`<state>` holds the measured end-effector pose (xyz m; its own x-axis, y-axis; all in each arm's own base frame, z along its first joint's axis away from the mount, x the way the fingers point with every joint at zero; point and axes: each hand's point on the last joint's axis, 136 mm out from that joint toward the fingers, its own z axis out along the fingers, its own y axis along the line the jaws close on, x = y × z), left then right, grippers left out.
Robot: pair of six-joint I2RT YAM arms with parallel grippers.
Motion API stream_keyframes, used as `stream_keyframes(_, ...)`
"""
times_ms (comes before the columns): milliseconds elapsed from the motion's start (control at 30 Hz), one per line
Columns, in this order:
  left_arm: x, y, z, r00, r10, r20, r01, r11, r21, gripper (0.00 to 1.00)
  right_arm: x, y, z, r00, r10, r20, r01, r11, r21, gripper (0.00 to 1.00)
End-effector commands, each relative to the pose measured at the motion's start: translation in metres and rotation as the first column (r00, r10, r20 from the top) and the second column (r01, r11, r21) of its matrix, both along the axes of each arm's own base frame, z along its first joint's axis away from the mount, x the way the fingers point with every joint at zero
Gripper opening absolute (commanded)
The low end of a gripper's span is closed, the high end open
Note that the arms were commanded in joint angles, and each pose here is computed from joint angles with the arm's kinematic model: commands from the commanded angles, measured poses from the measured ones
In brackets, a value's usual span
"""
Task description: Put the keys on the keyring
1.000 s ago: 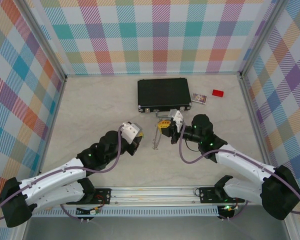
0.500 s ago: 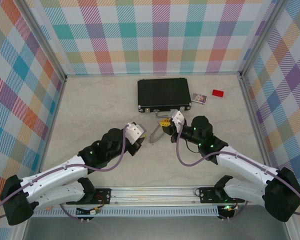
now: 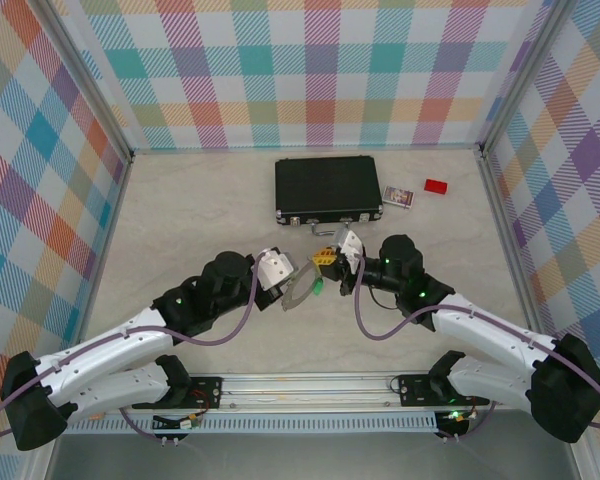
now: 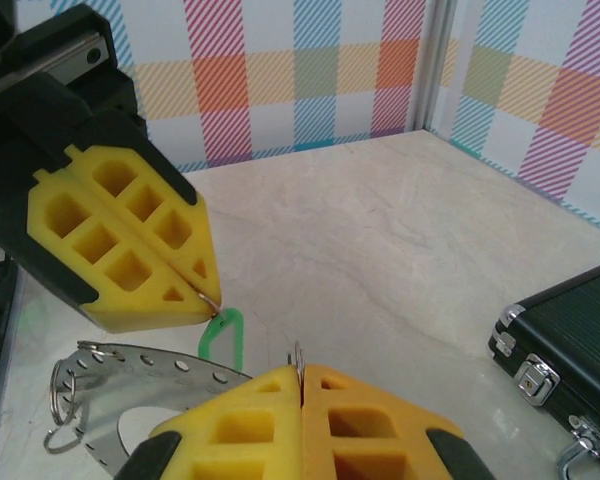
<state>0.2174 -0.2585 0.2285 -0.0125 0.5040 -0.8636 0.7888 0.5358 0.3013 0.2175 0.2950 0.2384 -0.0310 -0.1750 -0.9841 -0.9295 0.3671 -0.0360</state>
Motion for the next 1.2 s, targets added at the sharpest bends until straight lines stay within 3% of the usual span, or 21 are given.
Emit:
stream_keyframes(0, 0.004, 0.0, 0.014, 0.998, -0.015, 0.06, 0.014, 1.0, 0.017, 0.0, -0.008, 0.006, 0.012, 0.998, 0.043, 0.054, -0.044, 0.999, 0.015, 0.0)
stream_keyframes(200, 0.001, -0.003, 0.022, 0.987, -0.054, 0.148, 0.057, 0.998, -0.016, 0.0, -0.011, 0.009, 0.009, 0.995, 0.047, 0.084, -0.046, 0.999, -0.01, 0.0)
stream_keyframes(467, -0.004, -0.003, 0.023, 0.961, -0.132, 0.242, 0.117, 0.99, 0.075, 0.0, -0.014, 0.011, 0.011, 0.992, 0.048, 0.114, -0.047, 0.999, -0.007, 0.0)
stream_keyframes(1167, -0.003, -0.016, 0.015, 0.937, -0.199, 0.288, 0.174, 0.978, 0.111, 0.0, -0.017, 0.013, 0.013, 0.984, 0.029, 0.178, -0.029, 1.0, -0.001, 0.0)
